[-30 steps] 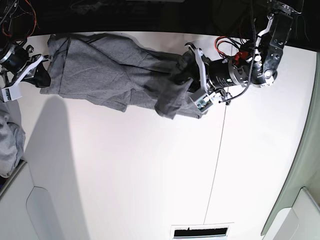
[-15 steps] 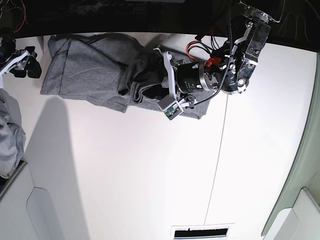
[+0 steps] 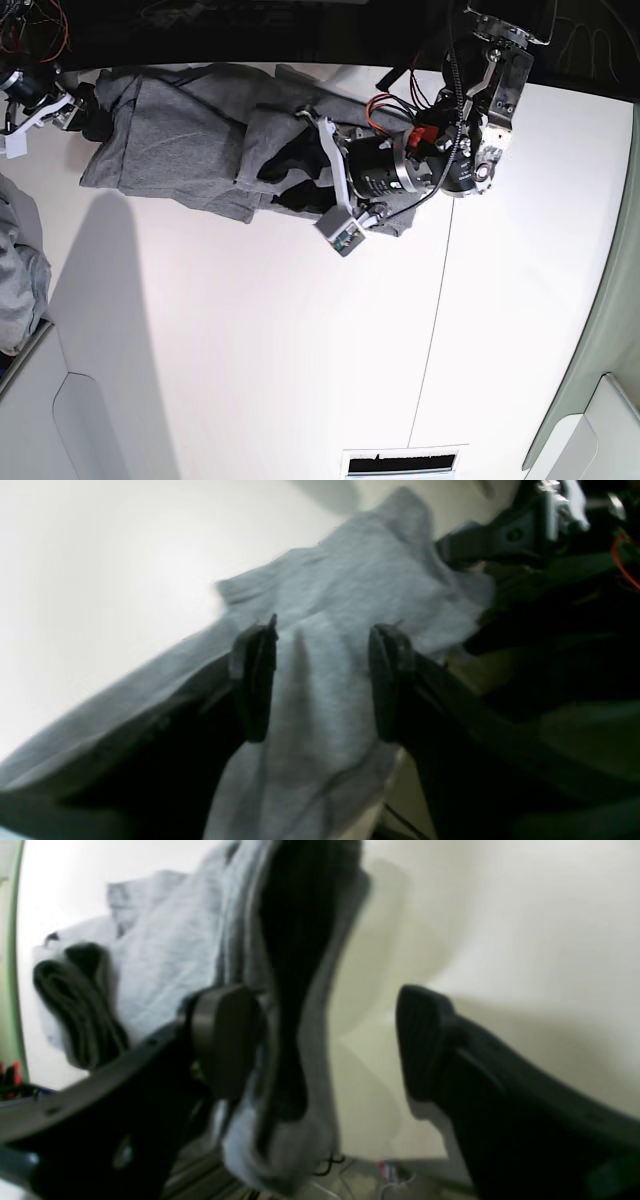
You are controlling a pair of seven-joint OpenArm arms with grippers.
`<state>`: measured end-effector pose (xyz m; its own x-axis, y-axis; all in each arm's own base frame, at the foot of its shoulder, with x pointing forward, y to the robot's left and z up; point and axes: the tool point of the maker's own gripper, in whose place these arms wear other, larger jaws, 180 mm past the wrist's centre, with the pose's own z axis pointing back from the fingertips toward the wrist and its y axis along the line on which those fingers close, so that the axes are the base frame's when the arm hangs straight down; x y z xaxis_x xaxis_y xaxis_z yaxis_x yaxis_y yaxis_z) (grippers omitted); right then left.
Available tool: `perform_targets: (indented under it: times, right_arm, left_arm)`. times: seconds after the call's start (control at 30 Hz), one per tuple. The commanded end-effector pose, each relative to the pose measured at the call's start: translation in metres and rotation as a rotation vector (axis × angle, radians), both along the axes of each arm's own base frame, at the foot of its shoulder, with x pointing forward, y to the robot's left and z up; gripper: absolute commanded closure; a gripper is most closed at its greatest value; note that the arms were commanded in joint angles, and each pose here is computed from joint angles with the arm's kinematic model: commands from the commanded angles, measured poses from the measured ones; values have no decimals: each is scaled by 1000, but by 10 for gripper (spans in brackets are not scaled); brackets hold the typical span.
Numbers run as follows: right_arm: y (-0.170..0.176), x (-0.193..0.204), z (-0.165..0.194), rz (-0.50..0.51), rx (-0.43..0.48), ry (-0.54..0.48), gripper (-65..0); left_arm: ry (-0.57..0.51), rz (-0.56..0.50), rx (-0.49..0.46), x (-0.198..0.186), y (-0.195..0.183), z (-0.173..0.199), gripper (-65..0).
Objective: Layout the t-shirt on the table in an organized manner, then fold the t-shirt properly
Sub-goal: 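Fold the strip end with the left gripper toward the right gripper, then fold the strip end with the right gripper over the stack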
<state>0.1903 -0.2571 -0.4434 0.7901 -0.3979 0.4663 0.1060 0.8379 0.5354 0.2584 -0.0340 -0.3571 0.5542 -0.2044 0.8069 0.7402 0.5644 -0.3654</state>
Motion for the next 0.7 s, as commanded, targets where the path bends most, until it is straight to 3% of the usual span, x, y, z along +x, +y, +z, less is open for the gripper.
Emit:
perform_targets:
  times: [0.0,0.2,0.27,0.37,0.4,0.57,0.67]
  right_arm:
    - [3,8,8,23,5,-35,-443]
    - [44,4,-4,95,67,-9,-429]
    - [48,5,-4,92,76,-13,-324]
    - [47,8,-2,80,74,-33,-55]
    - [47,10,0,80,70,-40,0]
    - [22,29,14,48,0,-91,0]
    - [-10,39,29,-7,-50,-129,0]
  left_arm:
    - [-37,20,-25,10,6,12,-320]
    - [-61,162,38,37,73,13,-320]
    - [-66,203,59,42,96,15,-320]
    - [-69,266,94,45,130,15,-320]
    - [-67,285,106,45,141,14,-320]
    - [-43,355,175,36,186,8,-320]
    - [19,354,174,14,186,-9,-320]
